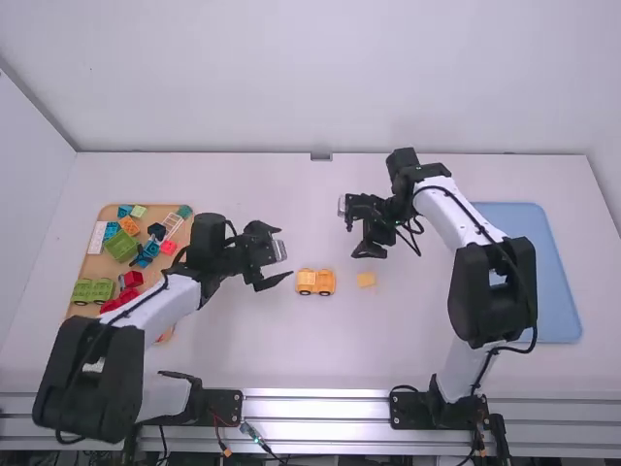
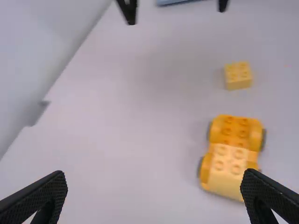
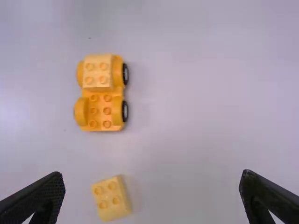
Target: Assemble lego blocks to make yellow taxi
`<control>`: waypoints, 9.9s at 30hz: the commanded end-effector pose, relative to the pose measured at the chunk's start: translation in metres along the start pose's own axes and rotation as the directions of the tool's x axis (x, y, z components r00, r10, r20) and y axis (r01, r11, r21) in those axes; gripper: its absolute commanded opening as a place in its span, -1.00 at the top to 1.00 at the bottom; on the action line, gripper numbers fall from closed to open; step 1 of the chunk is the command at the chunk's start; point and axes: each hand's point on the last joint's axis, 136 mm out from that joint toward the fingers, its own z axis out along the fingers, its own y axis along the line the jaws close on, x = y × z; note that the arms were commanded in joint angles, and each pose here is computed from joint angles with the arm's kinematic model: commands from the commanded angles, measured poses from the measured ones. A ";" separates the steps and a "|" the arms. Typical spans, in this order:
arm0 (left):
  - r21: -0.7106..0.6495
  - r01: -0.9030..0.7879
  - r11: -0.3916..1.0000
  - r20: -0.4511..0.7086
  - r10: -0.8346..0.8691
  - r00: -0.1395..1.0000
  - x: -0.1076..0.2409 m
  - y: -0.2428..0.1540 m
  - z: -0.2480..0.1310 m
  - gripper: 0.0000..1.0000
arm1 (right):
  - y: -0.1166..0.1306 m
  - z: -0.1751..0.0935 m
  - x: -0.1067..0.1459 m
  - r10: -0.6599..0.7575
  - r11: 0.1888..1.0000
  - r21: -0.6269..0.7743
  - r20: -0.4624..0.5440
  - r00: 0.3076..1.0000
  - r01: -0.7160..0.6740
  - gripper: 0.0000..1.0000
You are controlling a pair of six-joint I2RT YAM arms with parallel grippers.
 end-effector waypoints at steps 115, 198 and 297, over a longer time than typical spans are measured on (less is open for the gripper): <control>0.340 0.019 0.940 0.152 -0.075 0.986 0.009 -0.060 0.062 -0.98 | 0.055 0.096 0.097 -0.052 0.999 -0.003 0.221 0.974 0.054 -0.19; 0.366 0.116 0.923 0.020 -0.133 0.991 0.069 -0.071 0.119 -0.19 | 0.042 0.112 0.011 0.004 0.999 0.044 0.232 0.973 -0.015 0.44; 0.363 0.114 0.925 -0.002 -0.122 0.993 0.072 -0.076 0.120 -0.18 | 0.055 0.130 0.022 -0.033 0.999 0.041 0.126 0.991 0.028 0.45</control>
